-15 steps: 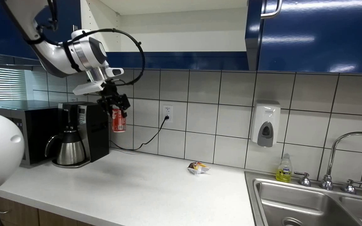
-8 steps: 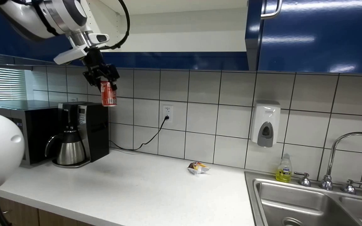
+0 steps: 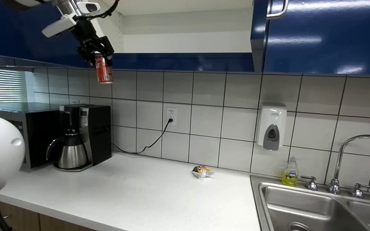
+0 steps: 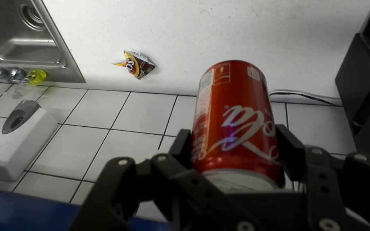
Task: Put the can in the top cabinet
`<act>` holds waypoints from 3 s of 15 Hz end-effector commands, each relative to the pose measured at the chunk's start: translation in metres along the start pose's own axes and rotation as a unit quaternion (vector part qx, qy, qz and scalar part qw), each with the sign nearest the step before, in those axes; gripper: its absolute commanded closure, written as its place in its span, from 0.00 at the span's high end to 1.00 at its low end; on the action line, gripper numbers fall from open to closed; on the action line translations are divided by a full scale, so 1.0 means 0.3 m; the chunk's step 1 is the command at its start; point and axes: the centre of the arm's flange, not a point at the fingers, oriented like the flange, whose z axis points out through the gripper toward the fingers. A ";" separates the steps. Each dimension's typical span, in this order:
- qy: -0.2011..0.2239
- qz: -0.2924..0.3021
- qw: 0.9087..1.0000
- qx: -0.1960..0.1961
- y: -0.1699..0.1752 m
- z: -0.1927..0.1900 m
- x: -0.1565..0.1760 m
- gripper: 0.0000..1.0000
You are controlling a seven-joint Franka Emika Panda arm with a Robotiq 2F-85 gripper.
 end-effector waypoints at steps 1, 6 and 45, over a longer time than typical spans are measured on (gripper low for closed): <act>0.011 -0.005 1.000 -0.001 0.009 -0.126 0.111 0.42; 0.035 0.010 0.999 0.003 0.028 -0.238 0.215 0.42; 0.024 0.114 0.993 -0.011 0.238 -0.126 0.772 0.77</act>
